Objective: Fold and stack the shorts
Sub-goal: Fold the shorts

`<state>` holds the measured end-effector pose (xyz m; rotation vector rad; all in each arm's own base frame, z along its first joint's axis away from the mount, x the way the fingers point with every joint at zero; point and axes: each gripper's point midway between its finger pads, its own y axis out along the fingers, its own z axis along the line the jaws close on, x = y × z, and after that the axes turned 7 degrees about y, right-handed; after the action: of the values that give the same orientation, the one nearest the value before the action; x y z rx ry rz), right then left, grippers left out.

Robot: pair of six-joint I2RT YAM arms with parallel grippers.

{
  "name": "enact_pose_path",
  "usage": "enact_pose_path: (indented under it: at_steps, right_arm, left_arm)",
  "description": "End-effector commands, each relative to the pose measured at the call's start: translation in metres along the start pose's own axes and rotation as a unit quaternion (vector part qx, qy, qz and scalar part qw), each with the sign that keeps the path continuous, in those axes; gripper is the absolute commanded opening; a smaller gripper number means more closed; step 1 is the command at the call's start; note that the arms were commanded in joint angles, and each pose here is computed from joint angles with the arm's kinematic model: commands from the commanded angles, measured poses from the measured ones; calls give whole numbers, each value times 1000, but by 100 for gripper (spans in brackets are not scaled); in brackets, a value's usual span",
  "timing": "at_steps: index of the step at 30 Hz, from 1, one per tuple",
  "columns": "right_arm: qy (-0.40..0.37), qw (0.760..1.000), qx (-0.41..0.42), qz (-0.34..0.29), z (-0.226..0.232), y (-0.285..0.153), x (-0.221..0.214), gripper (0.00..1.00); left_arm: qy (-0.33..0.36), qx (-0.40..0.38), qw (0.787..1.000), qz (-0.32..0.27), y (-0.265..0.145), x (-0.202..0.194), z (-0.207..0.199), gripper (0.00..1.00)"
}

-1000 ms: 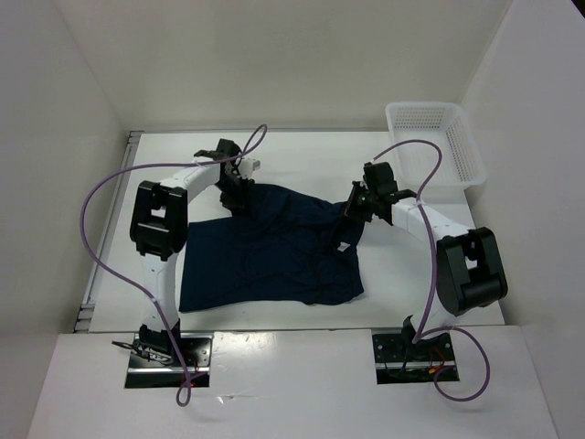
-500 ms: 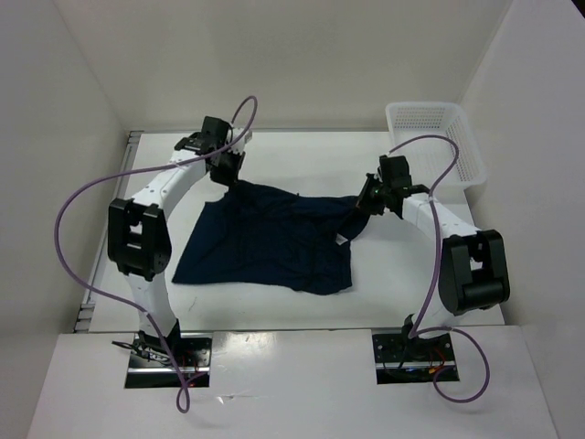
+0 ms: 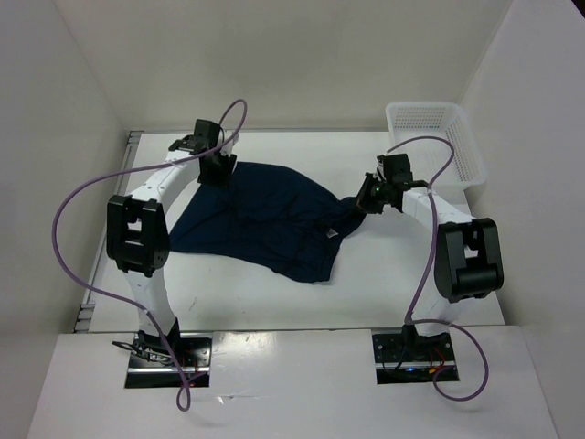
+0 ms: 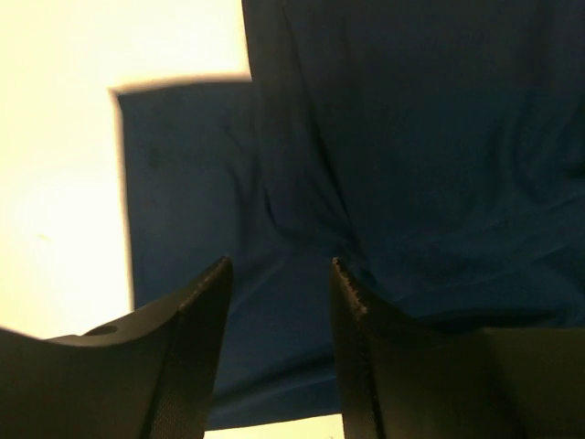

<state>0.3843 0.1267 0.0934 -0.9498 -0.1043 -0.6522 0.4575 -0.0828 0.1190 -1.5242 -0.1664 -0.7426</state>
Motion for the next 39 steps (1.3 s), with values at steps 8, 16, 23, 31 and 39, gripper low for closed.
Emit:
enact_pose_path:
  at_steps: [8,16,23,31,39]
  right_arm:
    - [-9,999,39,-8,19,0,16,4]
    - [-6,999,34,-2,16,2,13,4]
    - [-5,1000,24,-5,12,-1,10,4]
    - [-3,1000,18,-4,7,-2,6,4]
    - [-3,1000,18,-4,7,-2,6,5]
  left_arm:
    - [-8,-136,987,86,3,-49,-56,53]
    - [-25,-213,971,109,33,-58,-82,59]
    - [-21,-215,973,87,42,-42,-81,59]
    - [-14,-220,973,69,45,-32,-85,48]
    - [-14,-220,973,68,57,-29,-84,8]
